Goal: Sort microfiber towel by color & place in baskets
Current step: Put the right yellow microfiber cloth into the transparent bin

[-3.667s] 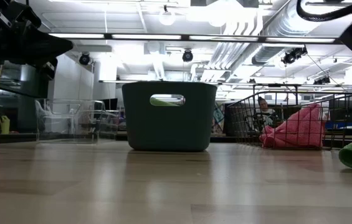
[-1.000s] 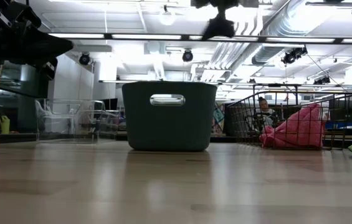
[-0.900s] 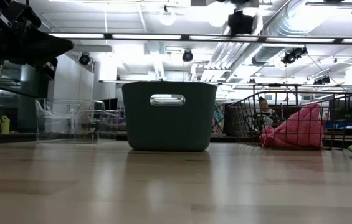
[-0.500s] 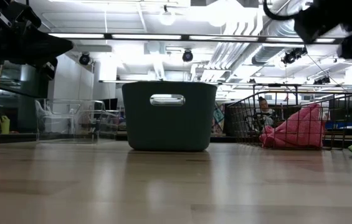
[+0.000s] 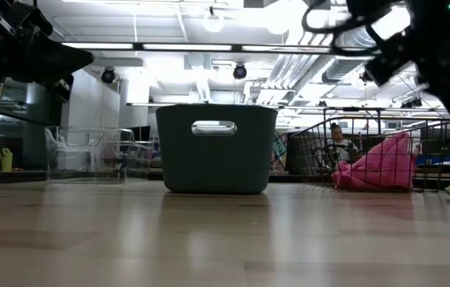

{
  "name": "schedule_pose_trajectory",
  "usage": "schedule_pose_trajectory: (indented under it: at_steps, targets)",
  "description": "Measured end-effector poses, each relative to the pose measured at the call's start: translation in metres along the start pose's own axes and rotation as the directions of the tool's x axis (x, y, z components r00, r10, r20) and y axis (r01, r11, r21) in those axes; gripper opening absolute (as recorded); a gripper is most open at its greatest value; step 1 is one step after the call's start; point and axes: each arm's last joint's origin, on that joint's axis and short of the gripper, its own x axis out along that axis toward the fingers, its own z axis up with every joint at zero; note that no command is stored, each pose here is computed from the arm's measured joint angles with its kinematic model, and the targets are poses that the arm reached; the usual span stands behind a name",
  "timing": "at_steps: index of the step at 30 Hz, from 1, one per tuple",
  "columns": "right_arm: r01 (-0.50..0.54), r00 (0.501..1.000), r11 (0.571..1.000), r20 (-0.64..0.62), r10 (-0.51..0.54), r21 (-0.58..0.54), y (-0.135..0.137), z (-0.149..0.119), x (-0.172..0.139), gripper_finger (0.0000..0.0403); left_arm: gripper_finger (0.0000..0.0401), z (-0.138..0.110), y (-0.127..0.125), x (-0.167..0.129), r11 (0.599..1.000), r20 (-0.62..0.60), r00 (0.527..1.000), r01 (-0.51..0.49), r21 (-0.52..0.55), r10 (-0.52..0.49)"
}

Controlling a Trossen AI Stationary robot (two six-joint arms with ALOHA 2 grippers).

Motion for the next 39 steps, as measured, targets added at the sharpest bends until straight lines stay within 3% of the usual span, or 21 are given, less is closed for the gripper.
schedule_pose_trajectory:
  at_steps: [3,6,11,15,19,20,25,30,34,37,39]
  targets:
    - [-0.023,0.997,1.0,-0.067,0.023,0.004,-0.003,-0.002,0.018,0.0313,0.0,0.0,0.0,0.0,1.0,0.0,1.0,0.0,0.0,0.0]
    - [0.024,0.994,0.999,-0.111,-0.019,0.045,-0.01,-0.006,0.033,0.0313,0.0,0.0,0.0,0.0,1.0,0.0,1.0,0.0,0.0,0.0]
    - [0.016,0.993,1.0,-0.119,-0.015,0.01,-0.011,-0.007,0.037,0.0291,0.0,0.0,0.0,0.0,1.0,0.0,1.0,0.0,0.0,0.0]
    - [-0.019,0.995,0.999,-0.097,0.016,-0.031,-0.006,-0.004,0.028,0.0202,0.0,0.0,0.0,0.0,1.0,0.0,1.0,0.0,0.0,0.0]
    - [-0.049,0.996,0.996,-0.075,0.044,-0.07,-0.002,-0.002,0.019,0.0043,0.0,0.0,0.0,0.0,1.0,0.0,1.0,0.0,0.0,0.0]
    - [-0.062,0.996,0.994,-0.072,0.056,-0.084,0.0,-0.002,0.016,0.0023,0.0,0.0,0.0,0.0,1.0,0.0,1.0,0.0,0.0,0.0]
    - [-0.172,0.984,0.974,-0.081,0.161,-0.149,0.01,-0.001,-0.022,0.0007,0.0,0.0,0.0,0.0,1.0,0.0,1.0,0.0,0.0,0.0]
    - [-0.246,0.961,0.939,0.067,0.268,-0.241,0.01,0.001,-0.097,0.0003,0.0,0.0,0.0,0.0,1.0,0.0,1.0,0.0,0.0,0.0]
    - [-0.298,0.86,0.906,0.328,0.391,-0.301,-0.007,0.008,-0.17,0.0002,0.0,0.0,0.0,0.0,1.0,0.0,1.0,0.0,0.0,0.0]
    - [-0.295,0.713,0.901,0.555,0.429,-0.317,-0.032,0.014,-0.219,0.0001,0.0,0.0,0.0,0.0,1.0,0.0,1.0,0.0,0.0,0.0]
    - [-0.284,0.586,0.897,0.679,0.442,-0.339,-0.051,0.019,-0.248,0.0001,0.0,0.0,0.0,0.0,1.0,0.0,1.0,0.0,0.0,0.0]
